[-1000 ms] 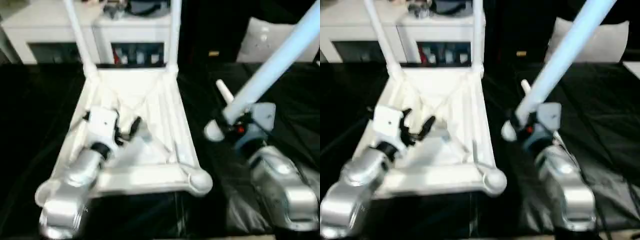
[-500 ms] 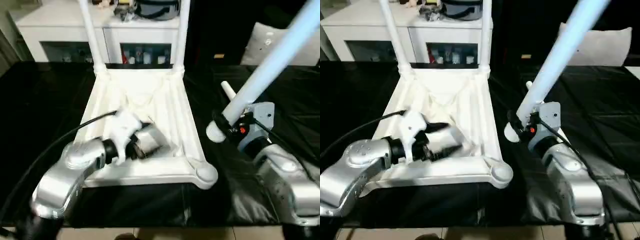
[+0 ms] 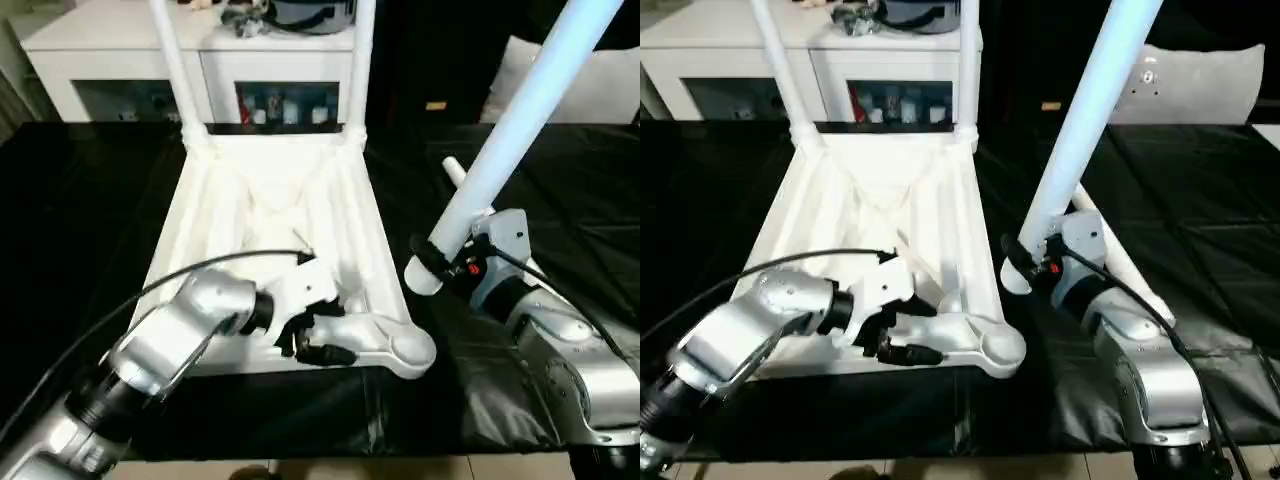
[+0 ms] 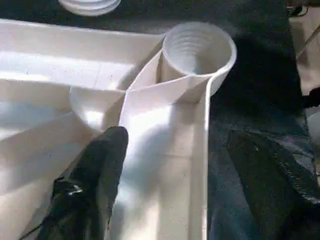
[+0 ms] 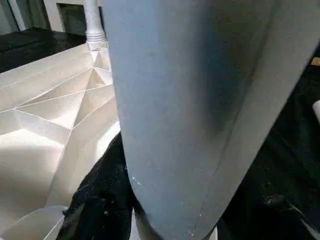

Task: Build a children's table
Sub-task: Move to table

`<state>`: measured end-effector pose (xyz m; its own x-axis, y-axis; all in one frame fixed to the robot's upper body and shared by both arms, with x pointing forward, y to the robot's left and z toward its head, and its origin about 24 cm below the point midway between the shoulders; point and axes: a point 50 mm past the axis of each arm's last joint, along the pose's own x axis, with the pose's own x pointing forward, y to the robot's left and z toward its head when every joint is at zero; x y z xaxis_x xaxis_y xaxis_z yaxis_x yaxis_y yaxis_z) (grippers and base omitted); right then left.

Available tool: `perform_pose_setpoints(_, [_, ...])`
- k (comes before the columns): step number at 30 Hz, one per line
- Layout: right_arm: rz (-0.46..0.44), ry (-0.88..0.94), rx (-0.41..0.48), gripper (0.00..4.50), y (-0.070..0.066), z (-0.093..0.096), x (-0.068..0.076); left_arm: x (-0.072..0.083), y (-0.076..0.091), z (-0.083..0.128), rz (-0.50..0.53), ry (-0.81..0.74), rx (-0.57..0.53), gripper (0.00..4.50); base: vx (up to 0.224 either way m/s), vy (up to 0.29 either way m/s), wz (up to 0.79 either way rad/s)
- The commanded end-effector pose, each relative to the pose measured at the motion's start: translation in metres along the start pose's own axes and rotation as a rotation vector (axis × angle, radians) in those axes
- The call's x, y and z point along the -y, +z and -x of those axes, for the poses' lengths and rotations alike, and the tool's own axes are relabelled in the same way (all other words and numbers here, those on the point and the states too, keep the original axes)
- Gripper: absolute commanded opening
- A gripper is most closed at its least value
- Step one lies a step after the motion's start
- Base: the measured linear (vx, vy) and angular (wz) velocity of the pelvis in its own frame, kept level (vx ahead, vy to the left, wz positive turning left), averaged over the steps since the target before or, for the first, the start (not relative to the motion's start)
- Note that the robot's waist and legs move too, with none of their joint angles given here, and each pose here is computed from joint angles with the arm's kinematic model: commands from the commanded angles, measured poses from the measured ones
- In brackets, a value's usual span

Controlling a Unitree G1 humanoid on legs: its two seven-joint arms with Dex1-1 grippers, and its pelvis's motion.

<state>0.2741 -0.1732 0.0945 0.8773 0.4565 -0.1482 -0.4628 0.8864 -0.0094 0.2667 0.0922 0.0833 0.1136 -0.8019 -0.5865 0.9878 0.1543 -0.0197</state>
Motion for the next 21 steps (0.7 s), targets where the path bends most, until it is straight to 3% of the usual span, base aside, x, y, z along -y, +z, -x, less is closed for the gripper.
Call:
perform_pose_setpoints(1, [0.02,0.013,0.03,1.86,0.0064,0.0008,-0.0016,-0.0007,0.0005,-0.0008,-0.003,-0.01,-0.027,3.19,0.0,0.0,0.0])
perform_pose_setpoints(3, [0.023,0.018,0.025,1.86,0.0055,0.0005,-0.0027,0.0002,-0.0004,-0.0015,-0.002,-0.029,-0.048,2.81,0.0,0.0,0.0])
perform_pose_setpoints(9, [0.022,0.023,0.021,1.86,0.0046,0.0,-0.004,0.0075,0.0078,-0.0033,0.032,-0.096,0.007,2.41,0.0,0.0,0.0])
perform_pose_setpoints(15, [0.028,0.023,0.016,1.86,0.0037,-0.0001,-0.0034,0.009,0.0059,-0.0058,0.029,-0.103,-0.014,1.92,0.0,0.0,0.0])
perform_pose_setpoints(19, [0.029,0.025,0.013,1.86,0.0029,-0.0002,-0.0039,0.0088,0.0042,-0.0075,0.031,-0.096,-0.04,1.83,0.0,0.0,0.0])
perform_pose_setpoints(21, [0.033,0.03,0.008,1.86,0.0019,-0.0003,-0.005,0.0084,0.0025,-0.0085,0.027,-0.09,-0.056,1.48,0.0,0.0,0.0])
